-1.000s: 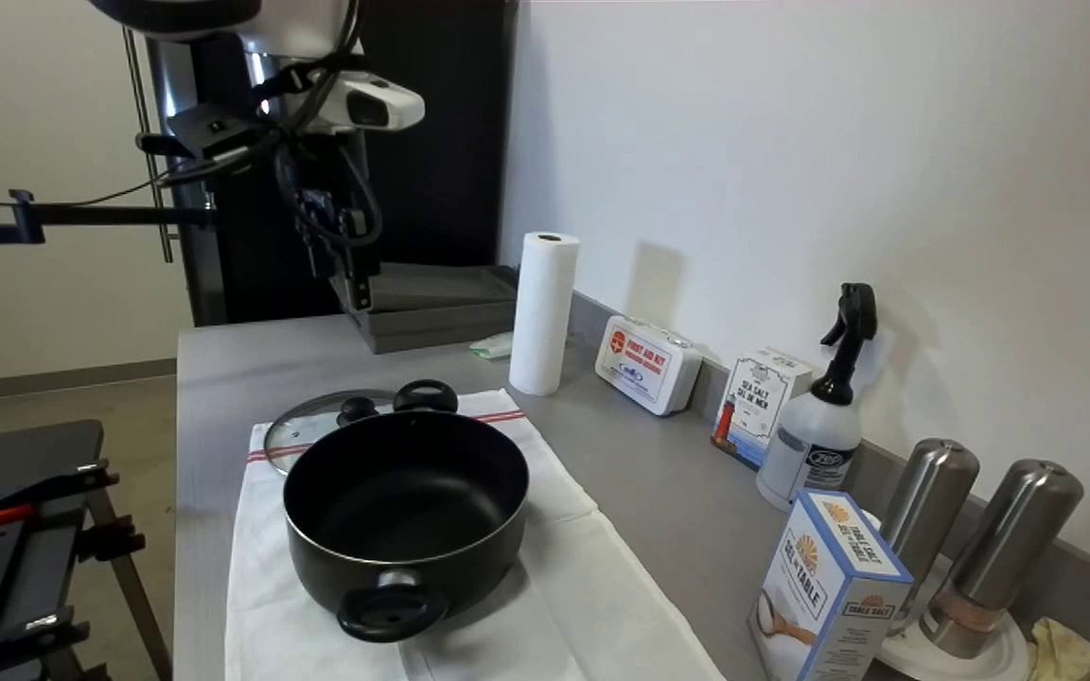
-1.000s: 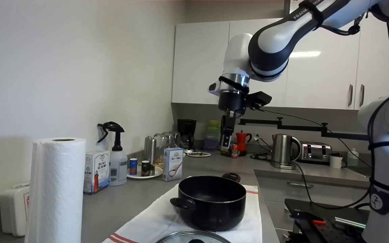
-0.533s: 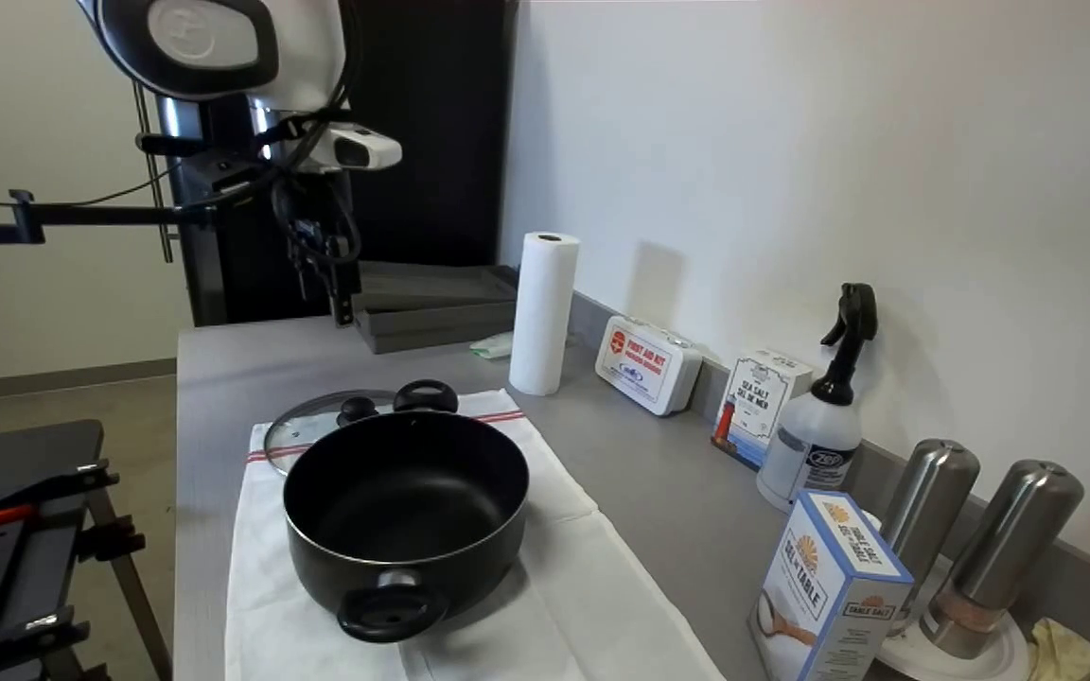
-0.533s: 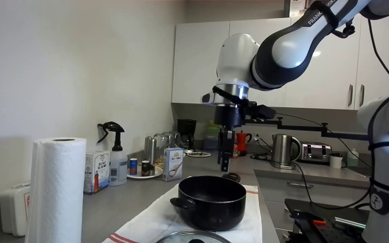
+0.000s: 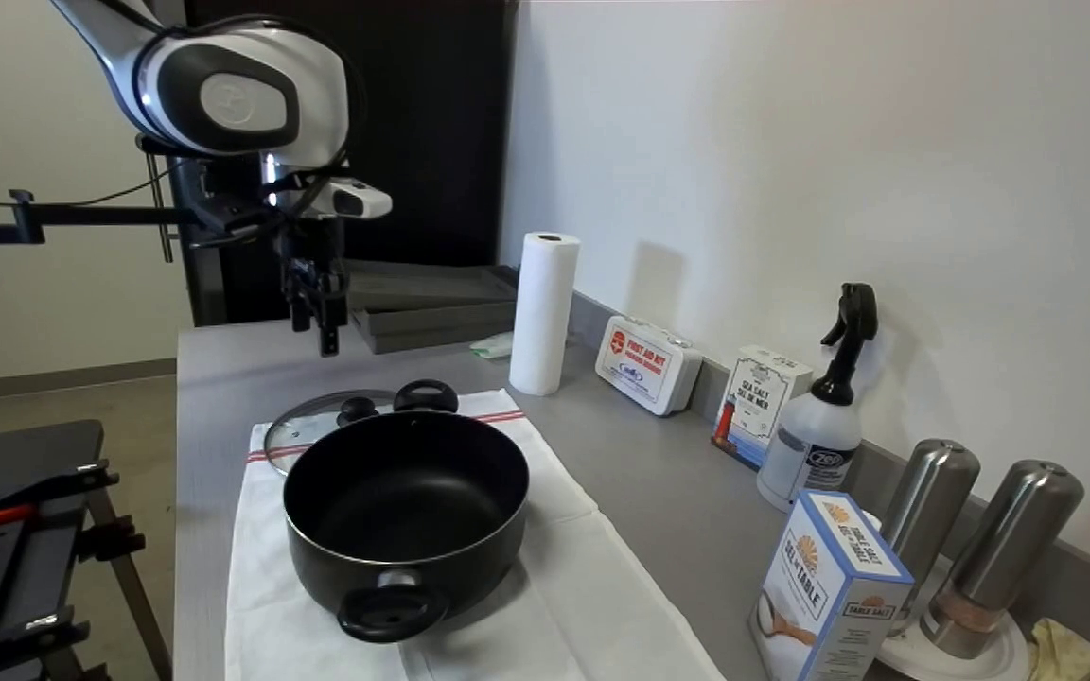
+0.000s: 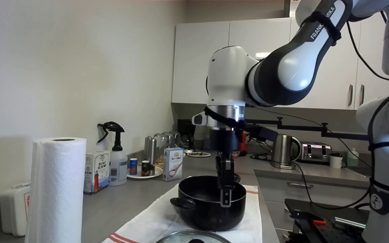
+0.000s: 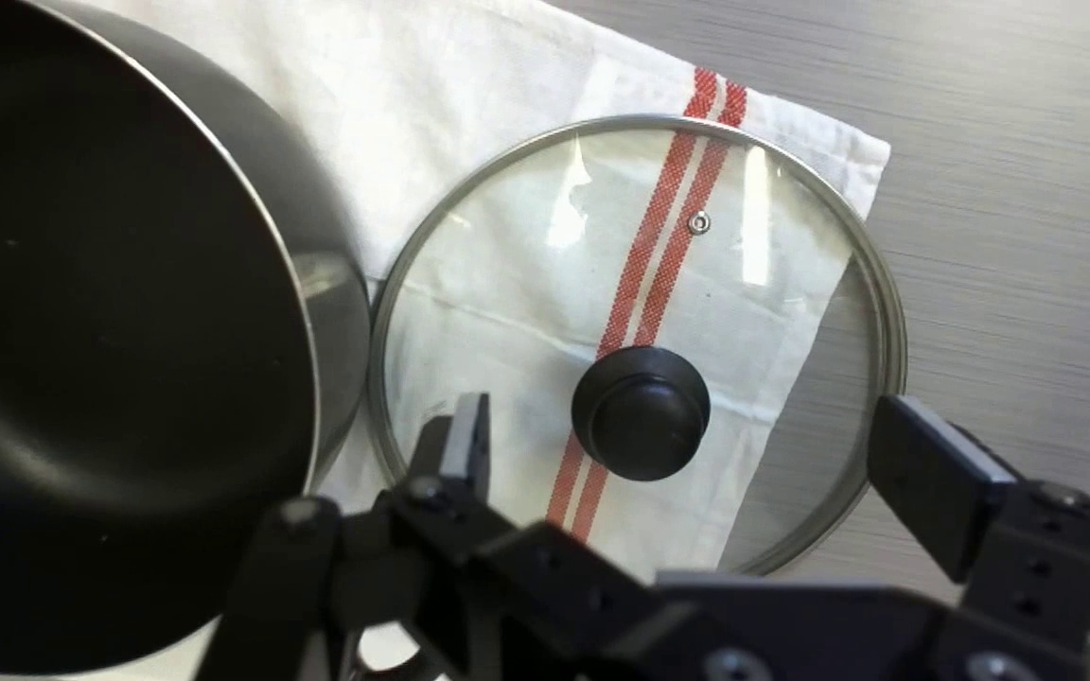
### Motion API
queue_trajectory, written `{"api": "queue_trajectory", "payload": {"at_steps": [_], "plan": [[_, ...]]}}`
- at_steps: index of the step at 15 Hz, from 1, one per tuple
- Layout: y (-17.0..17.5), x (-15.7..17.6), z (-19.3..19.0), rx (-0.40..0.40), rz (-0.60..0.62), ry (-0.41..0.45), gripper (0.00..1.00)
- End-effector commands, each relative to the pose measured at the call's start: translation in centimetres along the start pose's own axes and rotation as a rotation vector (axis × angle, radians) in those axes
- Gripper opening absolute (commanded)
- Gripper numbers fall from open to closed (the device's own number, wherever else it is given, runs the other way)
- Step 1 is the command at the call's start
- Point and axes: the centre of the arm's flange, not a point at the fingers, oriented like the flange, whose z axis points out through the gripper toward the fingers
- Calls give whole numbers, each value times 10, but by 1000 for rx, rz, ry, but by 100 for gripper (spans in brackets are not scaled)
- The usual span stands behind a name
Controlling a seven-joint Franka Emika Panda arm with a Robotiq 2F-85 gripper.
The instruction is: Put the lid on the pot
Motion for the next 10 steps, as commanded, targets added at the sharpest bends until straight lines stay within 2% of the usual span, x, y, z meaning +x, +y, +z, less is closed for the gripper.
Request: {"api": "queue_trajectory", "payload": {"at_steps": [1, 10], "plan": [[-12, 33, 23, 23, -13, -3, 100], [-11, 73, 73, 100, 13, -41, 100]]}}
